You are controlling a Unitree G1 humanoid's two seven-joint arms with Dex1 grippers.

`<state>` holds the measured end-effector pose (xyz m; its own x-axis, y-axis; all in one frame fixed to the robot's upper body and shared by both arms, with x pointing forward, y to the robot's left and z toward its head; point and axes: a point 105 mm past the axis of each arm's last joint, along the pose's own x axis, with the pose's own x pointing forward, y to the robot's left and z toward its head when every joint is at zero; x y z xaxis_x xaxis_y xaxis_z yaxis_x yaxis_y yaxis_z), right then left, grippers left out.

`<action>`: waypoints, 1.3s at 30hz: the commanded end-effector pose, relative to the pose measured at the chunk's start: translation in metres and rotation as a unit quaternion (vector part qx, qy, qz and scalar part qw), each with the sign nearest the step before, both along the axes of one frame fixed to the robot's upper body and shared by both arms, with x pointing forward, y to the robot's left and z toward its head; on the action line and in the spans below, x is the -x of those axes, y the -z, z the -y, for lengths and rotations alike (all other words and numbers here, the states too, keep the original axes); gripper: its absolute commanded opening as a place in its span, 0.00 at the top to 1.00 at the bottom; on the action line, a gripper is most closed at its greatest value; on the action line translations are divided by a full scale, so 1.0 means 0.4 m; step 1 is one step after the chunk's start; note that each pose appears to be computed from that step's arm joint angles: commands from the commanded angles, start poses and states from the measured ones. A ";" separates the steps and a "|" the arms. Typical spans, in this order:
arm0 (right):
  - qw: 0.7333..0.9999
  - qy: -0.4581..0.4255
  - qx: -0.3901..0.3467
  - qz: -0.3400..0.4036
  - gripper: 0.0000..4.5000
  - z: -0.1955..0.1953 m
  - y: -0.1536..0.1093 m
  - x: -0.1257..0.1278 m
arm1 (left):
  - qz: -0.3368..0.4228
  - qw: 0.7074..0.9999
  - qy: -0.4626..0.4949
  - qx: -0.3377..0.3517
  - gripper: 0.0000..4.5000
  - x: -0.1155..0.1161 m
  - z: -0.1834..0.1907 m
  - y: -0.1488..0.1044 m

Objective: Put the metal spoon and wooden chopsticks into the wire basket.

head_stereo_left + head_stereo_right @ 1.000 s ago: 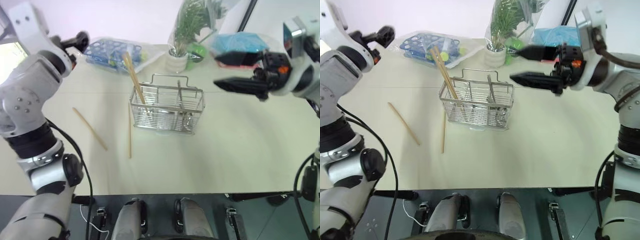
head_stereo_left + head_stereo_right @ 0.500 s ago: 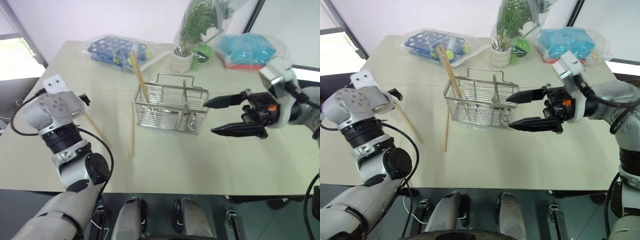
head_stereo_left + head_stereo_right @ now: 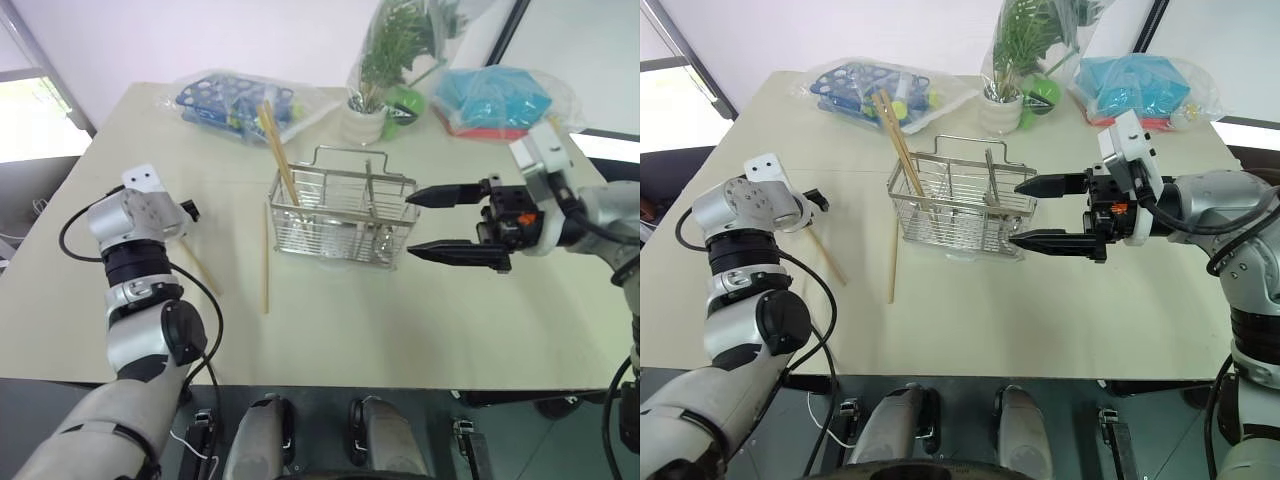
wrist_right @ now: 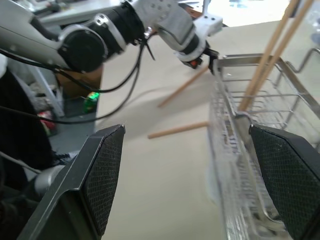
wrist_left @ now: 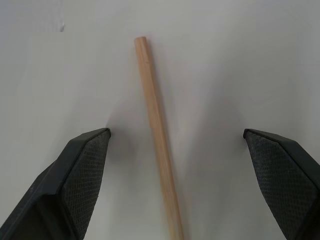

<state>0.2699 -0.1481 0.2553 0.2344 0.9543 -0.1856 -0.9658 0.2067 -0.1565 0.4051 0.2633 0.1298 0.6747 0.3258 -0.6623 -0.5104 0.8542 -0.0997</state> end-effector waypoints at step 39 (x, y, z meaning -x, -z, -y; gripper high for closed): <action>0.996 0.077 -0.043 0.006 0.08 0.043 -0.018 -0.058 | 0.682 0.695 0.179 0.140 0.98 0.059 0.176 -0.775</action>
